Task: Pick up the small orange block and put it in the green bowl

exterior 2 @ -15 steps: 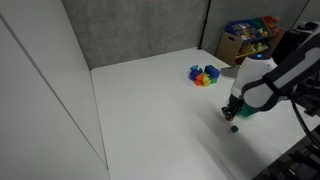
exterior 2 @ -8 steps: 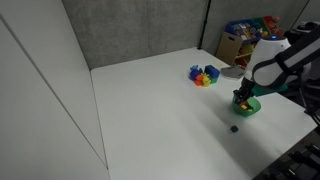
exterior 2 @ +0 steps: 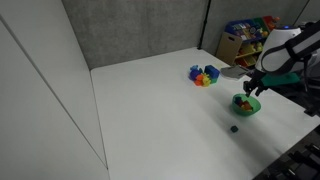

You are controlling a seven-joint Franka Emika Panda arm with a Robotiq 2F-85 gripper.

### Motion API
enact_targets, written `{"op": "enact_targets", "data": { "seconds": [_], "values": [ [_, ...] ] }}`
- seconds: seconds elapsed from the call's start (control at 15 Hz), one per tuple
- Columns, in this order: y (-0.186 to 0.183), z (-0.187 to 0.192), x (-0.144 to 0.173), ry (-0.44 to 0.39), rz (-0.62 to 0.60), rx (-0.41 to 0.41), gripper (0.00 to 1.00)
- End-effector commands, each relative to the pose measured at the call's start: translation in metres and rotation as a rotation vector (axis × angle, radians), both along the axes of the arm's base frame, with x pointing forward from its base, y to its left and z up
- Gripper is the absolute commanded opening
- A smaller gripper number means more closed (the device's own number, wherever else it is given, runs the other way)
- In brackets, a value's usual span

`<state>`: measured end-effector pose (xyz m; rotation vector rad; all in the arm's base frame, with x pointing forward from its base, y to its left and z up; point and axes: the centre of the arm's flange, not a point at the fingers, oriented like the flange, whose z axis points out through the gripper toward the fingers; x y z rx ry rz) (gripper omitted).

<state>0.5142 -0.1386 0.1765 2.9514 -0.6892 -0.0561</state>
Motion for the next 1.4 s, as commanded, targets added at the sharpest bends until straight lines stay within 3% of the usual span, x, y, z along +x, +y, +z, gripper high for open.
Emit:
{"op": "enact_targets", "data": {
  "seconds": [0.0,0.13,0.47,0.67,0.87,1.27,1.33],
  "values": [
    [0.002,0.040,-0.004,0.006,-0.013,0.080,0.84],
    [0.009,0.061,-0.006,0.017,-0.002,0.122,0.99],
    [0.032,0.118,-0.019,0.079,0.107,0.193,1.00],
    [0.042,0.147,-0.028,0.101,0.206,0.195,1.00],
    [0.048,0.171,-0.033,0.073,0.311,0.149,1.00],
    [0.058,0.190,-0.043,0.054,0.374,0.122,1.00],
    [0.055,0.184,-0.029,0.044,0.343,0.126,1.00]
  ]
}}
